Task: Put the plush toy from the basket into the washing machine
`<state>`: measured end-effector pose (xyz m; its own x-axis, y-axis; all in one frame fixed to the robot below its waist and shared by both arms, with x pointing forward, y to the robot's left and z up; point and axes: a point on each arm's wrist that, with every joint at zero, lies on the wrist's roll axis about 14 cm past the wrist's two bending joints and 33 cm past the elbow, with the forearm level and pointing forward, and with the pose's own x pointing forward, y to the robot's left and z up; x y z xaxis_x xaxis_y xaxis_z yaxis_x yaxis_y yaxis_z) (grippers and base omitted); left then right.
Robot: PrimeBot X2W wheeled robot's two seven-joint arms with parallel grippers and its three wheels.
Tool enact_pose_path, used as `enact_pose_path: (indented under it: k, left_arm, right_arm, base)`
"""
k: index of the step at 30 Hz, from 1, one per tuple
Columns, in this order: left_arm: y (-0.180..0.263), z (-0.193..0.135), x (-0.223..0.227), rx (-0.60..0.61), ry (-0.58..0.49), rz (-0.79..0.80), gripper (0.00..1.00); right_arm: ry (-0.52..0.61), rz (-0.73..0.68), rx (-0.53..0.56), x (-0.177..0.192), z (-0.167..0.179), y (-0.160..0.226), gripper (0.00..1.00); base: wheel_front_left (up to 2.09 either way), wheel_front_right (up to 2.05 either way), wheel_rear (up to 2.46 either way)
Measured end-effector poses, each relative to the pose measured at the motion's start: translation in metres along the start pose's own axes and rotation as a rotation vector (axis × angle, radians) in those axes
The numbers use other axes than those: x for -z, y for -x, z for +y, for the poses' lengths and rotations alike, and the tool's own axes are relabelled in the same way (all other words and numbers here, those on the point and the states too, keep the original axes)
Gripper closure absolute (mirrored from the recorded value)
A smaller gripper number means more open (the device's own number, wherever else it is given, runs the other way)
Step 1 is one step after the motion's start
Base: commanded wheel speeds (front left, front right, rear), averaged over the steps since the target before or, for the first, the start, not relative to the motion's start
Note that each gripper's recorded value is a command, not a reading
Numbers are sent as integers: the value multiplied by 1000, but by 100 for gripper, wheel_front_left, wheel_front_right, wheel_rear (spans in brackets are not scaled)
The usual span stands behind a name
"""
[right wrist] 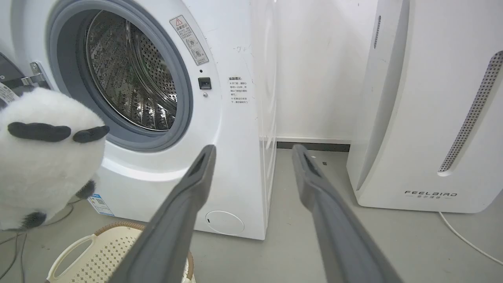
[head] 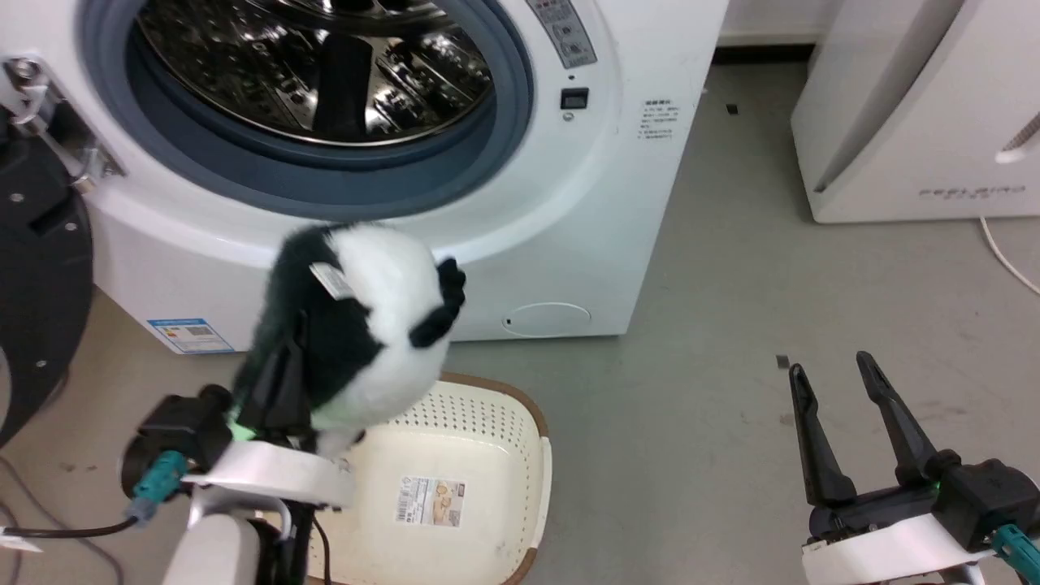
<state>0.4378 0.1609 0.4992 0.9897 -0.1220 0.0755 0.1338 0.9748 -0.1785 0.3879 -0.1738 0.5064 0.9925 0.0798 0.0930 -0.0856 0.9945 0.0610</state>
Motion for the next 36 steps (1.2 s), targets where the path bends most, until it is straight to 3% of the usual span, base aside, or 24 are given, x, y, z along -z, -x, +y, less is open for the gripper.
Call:
enact_pose_path:
  k: [11, 20, 30, 36]
  left_arm:
    - [-68, 1, -38, 43, -25, -169, 100]
    - [-167, 19, -50, 80, -74, -260, 100]
    - [-276, 46, -19, 69, -157, -187, 100]
    - [-323, 46, -5, 76, -203, -177, 100]
  right_arm:
    - [9, 18, 41, 10, -16, -12, 0]
    - [6, 68, 91, 37, -35, -29, 0]
    - [-7, 190, 150, 87, -56, -33, 0]
    - [-6, 252, 176, 110, -65, -29, 0]
  base:
    - [0, 0, 0]
    - [0, 0, 0]
    - [0, 0, 0]
    - [0, 0, 0]
